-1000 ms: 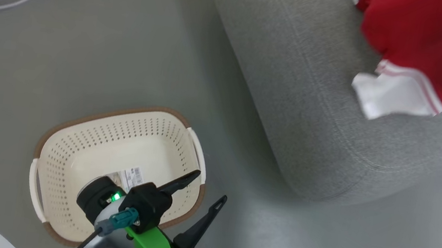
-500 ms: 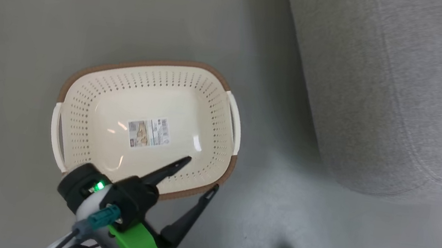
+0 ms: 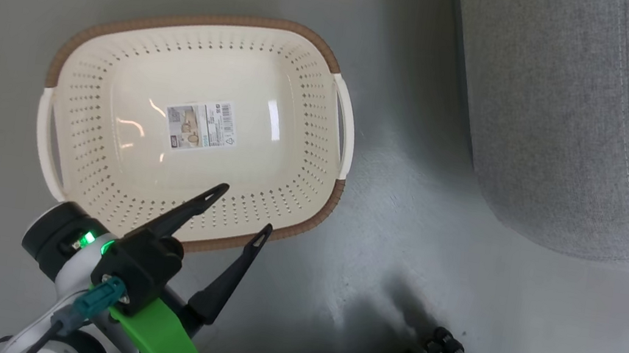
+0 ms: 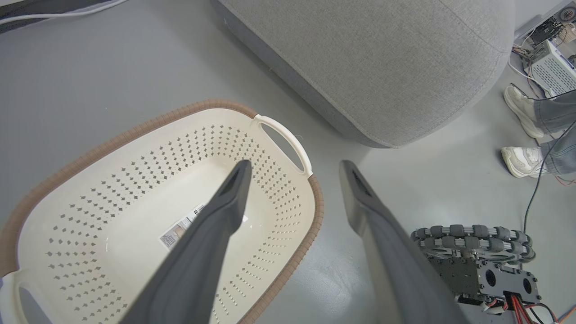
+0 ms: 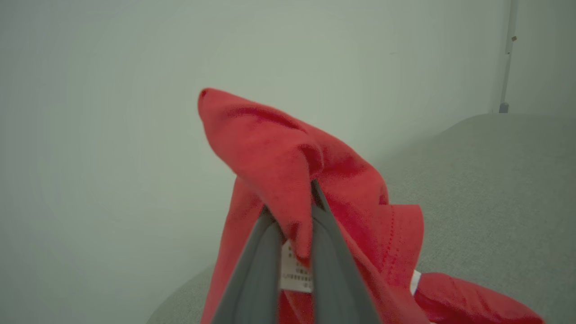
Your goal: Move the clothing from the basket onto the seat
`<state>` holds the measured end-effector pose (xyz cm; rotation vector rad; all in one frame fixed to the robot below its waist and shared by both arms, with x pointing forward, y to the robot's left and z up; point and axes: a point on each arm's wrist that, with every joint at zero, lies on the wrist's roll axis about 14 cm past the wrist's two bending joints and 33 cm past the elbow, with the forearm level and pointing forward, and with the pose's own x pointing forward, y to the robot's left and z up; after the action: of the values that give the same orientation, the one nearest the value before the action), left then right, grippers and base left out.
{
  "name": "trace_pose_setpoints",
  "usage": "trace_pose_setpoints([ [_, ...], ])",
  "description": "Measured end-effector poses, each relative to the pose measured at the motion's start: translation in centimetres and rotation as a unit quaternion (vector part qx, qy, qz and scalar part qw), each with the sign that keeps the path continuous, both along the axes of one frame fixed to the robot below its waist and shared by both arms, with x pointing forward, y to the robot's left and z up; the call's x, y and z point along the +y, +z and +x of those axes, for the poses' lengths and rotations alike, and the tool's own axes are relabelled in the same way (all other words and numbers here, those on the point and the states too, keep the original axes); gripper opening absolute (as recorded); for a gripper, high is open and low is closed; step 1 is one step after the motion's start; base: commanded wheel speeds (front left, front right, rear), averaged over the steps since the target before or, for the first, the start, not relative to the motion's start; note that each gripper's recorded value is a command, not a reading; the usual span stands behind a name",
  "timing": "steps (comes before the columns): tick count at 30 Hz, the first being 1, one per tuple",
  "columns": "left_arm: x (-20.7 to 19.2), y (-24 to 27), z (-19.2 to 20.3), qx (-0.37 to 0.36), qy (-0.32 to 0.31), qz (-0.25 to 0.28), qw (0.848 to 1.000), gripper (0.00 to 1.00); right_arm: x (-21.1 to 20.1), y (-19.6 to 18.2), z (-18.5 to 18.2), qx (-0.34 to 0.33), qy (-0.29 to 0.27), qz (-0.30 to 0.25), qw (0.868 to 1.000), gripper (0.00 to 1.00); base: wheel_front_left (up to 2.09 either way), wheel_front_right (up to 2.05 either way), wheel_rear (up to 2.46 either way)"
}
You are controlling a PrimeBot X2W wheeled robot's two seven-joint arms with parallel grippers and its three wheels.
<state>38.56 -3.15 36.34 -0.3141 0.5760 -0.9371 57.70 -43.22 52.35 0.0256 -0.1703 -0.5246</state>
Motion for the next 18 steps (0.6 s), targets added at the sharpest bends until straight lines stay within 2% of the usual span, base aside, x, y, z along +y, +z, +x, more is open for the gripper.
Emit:
trace_pose_setpoints([
  [2,0.0,-0.7,0.3,0.007,0.003,0.0,1.0,1.0,0.3,-3.7,-0.5,0.021,-0.011,0.036,0.999,0.0,0.0,0.0,0.0],
  [5,-0.4,-1.3,0.7,0.009,0.003,-0.007,1.0,1.0,-0.7,-6.4,-2.0,0.056,-0.033,0.045,0.997,0.0,0.0,0.0,0.0],
  [6,-1.0,-1.1,1.5,-0.003,0.005,-0.023,1.0,1.0,-1.2,-6.2,-2.8,0.073,-0.025,0.022,0.997,0.87,0.0,0.0,0.0],
  [7,-1.7,0.7,2.5,-0.026,0.02,-0.05,0.998,1.0,-0.1,-4.4,-2.6,0.081,0.011,-0.01,0.997,1.0,0.0,0.0,0.0],
  [14,-2.9,4.1,3.0,-0.039,0.046,-0.104,0.993,1.0,2.1,-0.6,-3.3,0.067,0.067,-0.059,0.994,1.0,0.0,0.0,0.0],
  [18,-3.1,5.7,3.5,-0.052,0.065,-0.127,0.988,1.0,2.4,0.4,-4.7,0.067,0.075,-0.071,0.992,1.0,0.0,0.0,0.0],
])
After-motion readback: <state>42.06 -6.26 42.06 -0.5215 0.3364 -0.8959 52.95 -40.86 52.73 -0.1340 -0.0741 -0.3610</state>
